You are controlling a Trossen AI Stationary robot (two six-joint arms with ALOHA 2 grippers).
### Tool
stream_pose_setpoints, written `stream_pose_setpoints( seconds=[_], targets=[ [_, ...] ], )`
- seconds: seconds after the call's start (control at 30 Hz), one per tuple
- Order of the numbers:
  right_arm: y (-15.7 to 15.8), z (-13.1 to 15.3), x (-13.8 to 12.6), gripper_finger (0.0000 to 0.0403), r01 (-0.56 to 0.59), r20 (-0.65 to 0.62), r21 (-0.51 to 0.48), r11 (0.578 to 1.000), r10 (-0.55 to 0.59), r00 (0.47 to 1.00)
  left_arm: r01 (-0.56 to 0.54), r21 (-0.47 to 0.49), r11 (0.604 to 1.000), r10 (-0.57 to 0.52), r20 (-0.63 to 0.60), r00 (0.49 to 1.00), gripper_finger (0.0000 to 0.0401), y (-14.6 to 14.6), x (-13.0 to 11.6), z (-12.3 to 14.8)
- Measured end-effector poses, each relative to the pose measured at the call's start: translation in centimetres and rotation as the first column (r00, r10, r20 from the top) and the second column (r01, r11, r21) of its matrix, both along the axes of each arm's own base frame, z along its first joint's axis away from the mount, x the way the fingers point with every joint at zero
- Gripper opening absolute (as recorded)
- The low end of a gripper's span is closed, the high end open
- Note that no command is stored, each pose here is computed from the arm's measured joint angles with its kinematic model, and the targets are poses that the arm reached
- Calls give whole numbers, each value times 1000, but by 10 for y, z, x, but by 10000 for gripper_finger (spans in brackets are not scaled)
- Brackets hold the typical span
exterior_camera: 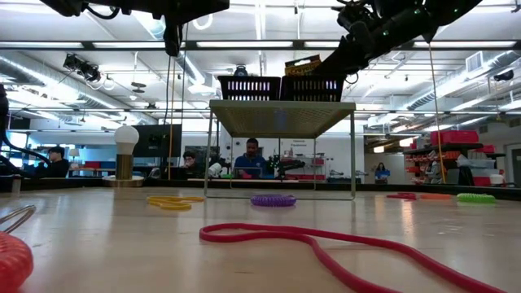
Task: Pick & Place Office Desk Supplies
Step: Put the yellow crayon box into the bottom right black bin
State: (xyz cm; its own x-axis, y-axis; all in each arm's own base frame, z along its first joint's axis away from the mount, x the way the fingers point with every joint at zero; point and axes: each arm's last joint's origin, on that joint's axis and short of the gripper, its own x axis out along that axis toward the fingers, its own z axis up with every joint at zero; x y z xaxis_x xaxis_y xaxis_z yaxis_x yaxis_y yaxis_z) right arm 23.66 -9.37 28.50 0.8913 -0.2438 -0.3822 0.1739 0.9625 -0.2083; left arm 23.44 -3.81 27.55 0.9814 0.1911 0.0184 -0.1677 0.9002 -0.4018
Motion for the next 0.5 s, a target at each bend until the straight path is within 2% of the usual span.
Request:
stream_pose_setpoints(
  seconds=[0.2, 0.3, 0.5],
  targets=[
    [3, 0, 1, 168, 19, -6, -18, 1000, -19, 1000, 0, 3, 1000, 0, -1, 1000, 7, 0, 0, 0],
    [6, 0, 2, 172, 13, -7, -21, 1000, -13, 1000, 0, 4, 1000, 0, -1, 1000, 7, 0, 0, 0],
    [11, 1, 4, 172, 70, -14, -59, 996, -71, 997, -2, 5, 1000, 2, -1, 1000, 7, 0, 0, 0]
  ],
)
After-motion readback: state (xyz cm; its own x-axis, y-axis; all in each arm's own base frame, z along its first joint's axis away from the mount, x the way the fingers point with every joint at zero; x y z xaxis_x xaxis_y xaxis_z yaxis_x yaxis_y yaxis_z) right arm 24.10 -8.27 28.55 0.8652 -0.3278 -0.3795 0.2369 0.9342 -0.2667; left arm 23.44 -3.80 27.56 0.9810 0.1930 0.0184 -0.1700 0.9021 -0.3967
